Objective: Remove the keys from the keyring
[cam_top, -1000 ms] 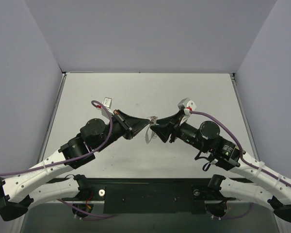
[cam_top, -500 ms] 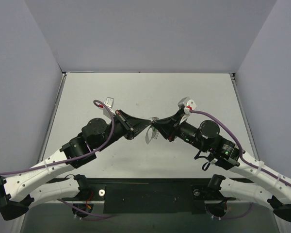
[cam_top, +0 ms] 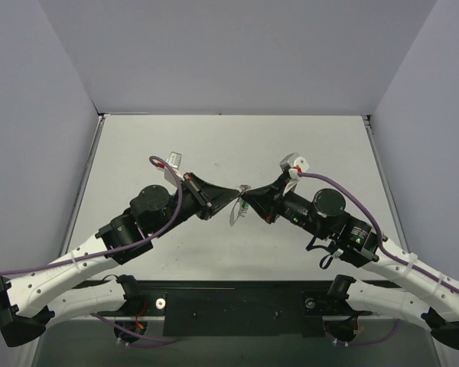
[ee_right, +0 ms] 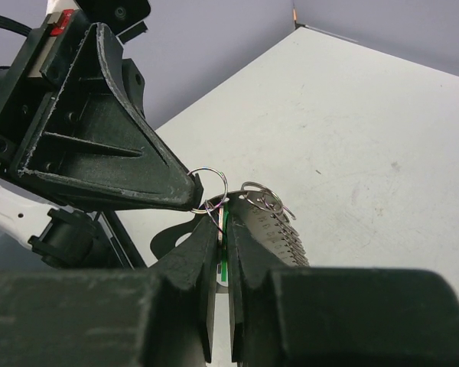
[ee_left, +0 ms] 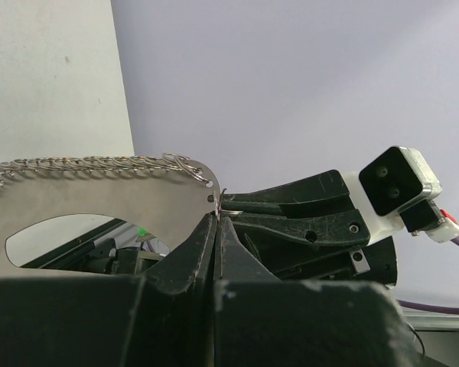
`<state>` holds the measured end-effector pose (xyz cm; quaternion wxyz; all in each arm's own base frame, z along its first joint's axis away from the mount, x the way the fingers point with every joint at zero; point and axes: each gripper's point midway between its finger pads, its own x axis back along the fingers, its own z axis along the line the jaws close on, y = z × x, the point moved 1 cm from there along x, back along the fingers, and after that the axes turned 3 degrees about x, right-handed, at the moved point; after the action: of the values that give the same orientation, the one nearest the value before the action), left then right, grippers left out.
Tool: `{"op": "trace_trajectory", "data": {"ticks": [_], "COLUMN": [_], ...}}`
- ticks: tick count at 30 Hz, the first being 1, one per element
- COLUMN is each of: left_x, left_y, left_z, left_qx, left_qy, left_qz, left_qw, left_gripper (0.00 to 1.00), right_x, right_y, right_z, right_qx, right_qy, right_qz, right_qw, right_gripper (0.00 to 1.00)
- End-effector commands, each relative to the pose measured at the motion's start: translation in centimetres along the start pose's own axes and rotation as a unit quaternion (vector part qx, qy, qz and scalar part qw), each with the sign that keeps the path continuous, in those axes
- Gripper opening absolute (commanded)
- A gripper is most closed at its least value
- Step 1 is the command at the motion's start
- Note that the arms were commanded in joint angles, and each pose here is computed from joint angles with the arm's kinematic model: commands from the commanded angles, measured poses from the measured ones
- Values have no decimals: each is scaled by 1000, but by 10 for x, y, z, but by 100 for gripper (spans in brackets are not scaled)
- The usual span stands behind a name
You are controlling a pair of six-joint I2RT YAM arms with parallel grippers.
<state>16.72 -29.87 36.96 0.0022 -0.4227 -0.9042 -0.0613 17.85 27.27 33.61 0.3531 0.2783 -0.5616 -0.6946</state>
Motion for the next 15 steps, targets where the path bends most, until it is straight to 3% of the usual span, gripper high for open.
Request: {"op": "trace_trajectory", "data": {"ticks": [1, 15], "left_x": [3, 14], "left_y": [-6, -27], "left_z": [-32, -34], "left_qx": [-31, -136], "left_qy": [-44, -27], "left_qz": [24, 102], "left_qw": [998, 985], "left_gripper": [0, 0], "right_x": [6, 12], "right_y": [23, -3], "right_z": [17, 21], "right_qx": [-14, -91], "right_qy": [34, 105], "right_qz": [2, 162], "right_qw": [999, 977], "right_gripper": [0, 0]}}
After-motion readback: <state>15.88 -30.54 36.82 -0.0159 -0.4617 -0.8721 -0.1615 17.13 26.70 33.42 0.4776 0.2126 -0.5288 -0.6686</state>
